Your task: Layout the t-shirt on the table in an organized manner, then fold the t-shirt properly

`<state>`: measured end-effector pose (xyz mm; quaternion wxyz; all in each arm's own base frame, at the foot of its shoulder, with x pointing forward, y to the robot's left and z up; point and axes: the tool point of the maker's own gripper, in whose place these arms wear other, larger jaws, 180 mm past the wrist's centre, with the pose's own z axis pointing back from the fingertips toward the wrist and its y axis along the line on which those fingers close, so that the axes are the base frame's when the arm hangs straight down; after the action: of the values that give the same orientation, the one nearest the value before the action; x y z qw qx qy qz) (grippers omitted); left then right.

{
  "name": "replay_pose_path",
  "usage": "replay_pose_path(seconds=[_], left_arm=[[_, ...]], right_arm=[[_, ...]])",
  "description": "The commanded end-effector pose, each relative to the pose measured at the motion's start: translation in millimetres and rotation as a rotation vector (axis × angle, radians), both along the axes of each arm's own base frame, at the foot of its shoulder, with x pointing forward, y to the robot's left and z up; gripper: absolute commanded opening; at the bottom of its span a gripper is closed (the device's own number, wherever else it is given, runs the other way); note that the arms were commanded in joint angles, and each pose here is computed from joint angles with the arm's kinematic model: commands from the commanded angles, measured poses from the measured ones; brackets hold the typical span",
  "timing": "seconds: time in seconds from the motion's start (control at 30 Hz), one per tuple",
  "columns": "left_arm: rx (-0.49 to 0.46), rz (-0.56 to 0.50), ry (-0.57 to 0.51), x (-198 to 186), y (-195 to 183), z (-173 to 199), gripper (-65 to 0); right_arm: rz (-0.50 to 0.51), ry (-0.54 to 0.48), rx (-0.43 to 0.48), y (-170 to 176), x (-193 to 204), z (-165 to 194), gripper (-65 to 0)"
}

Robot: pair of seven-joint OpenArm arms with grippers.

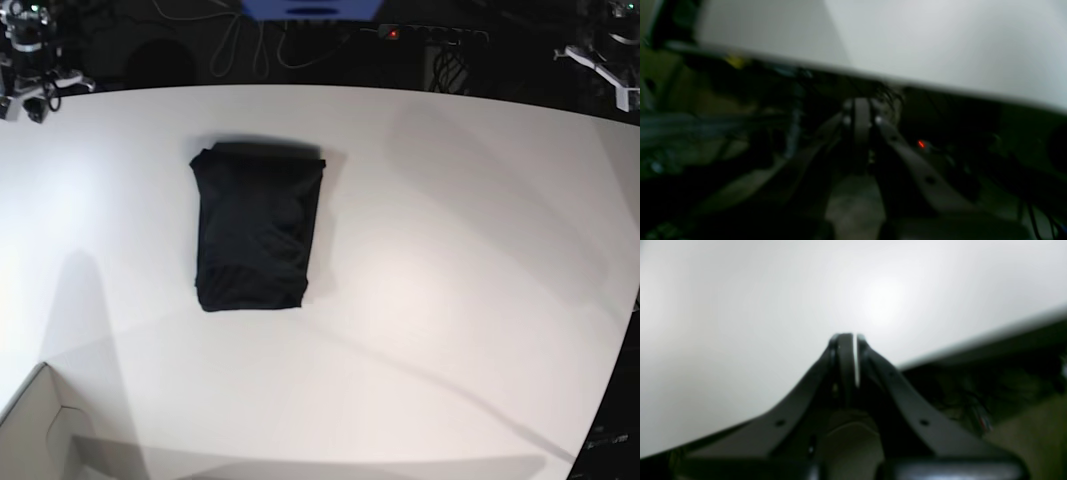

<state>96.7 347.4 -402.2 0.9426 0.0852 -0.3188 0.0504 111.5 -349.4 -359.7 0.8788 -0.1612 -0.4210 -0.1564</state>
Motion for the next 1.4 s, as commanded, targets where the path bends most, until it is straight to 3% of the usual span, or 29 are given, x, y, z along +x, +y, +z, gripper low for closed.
replay_pose_path(seconds=[0.0,0.2,0.3,0.43,0.57,0.77,0.87,1.03,1.2,1.37], left_arm=[[-0.019,-0.011,0.003,-2,-5,-5,-64.3],[-0.258,-0.077,0.186,-32,-75,-90,-65.0],[-0.363,-0.099,0.180,-27,-111,-123,-65.0],[-0.472,-0.078,0.197,-29,-142,-170,-65.0],[-0.509,-0.072,0.259,-38,-161,-212,-65.0],[-0.521,-0.029,0.203,-24,-169,-227,-65.0],[-0.417,0.002,0.250,-20,-157,-236,-65.0],[-0.204,-0.037,0.312,-27,-143,-245,-65.0],[-0.073,-0.060,0.327,-19,-133,-246,-65.0],[-0.063,-0.052,0.324,-17,-138,-247,-65.0]], right_arm=[[-0.010,-0.020,0.005,-3,-6,3,-65.0],[-0.089,0.101,0.188,10,-57,-66,-65.0],[-0.137,0.165,0.323,30,-81,-111,-65.0],[-0.101,0.276,0.467,69,-92,-165,-65.0],[-0.106,0.248,0.560,97,-91,-202,-65.0],[-0.173,0.136,0.661,143,-96,-235,-65.0],[-0.278,0.162,0.596,155,-115,-255,-65.0],[-0.342,0.341,0.352,159,-158,-276,-65.0],[-0.148,0.495,0.095,156,-155,-274,-65.0],[-0.043,0.537,0.079,157,-137,-280,-65.0]])
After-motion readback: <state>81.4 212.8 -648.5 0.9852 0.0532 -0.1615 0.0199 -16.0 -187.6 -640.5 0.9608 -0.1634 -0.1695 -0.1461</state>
